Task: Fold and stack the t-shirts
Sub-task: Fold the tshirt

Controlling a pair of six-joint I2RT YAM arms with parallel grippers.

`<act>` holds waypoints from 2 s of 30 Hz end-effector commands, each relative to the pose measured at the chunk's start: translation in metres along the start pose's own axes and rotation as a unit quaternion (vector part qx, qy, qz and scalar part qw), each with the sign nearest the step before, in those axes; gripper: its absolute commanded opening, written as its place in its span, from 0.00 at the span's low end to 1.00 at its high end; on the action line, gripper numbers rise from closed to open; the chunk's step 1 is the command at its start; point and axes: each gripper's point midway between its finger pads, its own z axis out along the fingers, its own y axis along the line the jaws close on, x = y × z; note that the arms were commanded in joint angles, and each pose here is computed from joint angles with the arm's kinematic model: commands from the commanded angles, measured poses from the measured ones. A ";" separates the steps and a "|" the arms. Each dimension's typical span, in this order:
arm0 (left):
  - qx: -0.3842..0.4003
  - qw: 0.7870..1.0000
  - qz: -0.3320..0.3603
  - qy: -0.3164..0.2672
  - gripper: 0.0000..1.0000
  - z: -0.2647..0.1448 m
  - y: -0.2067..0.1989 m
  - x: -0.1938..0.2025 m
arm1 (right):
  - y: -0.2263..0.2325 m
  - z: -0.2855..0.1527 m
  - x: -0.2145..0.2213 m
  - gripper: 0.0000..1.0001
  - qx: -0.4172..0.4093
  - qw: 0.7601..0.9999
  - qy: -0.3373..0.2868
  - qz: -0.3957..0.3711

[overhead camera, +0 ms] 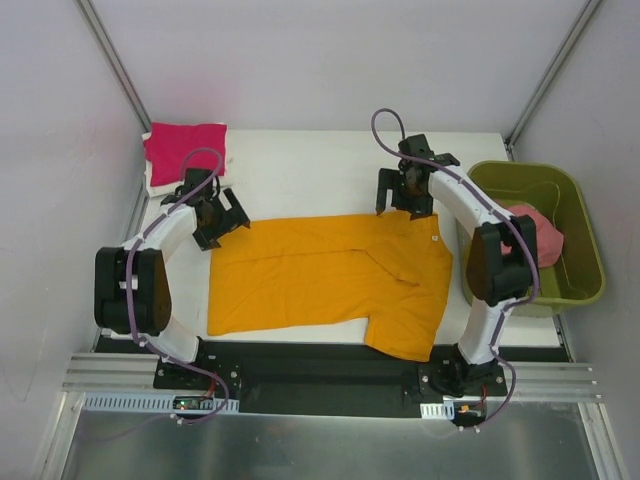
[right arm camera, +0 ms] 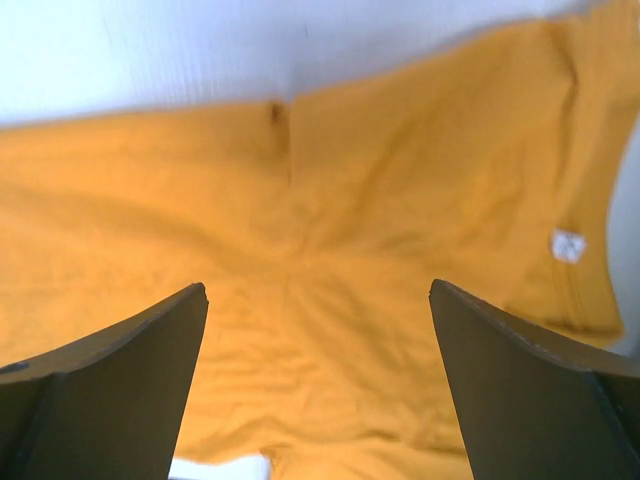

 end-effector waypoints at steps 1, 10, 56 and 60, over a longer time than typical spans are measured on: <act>-0.006 1.000 -0.006 0.029 0.99 0.025 -0.003 -0.001 | -0.001 0.033 -0.021 0.97 -0.030 0.999 0.012 0.028; -0.064 0.996 -0.026 0.053 0.99 0.064 0.025 -0.005 | -0.041 0.082 -0.043 0.97 0.019 0.993 0.041 0.106; -0.006 0.994 -0.110 0.013 0.99 -0.042 0.068 0.091 | 0.065 0.022 0.093 0.97 -0.055 0.988 0.062 -0.132; -0.010 0.994 -0.111 0.012 1.00 -0.046 0.072 0.095 | 0.055 0.047 0.068 0.97 -0.032 0.993 0.064 -0.091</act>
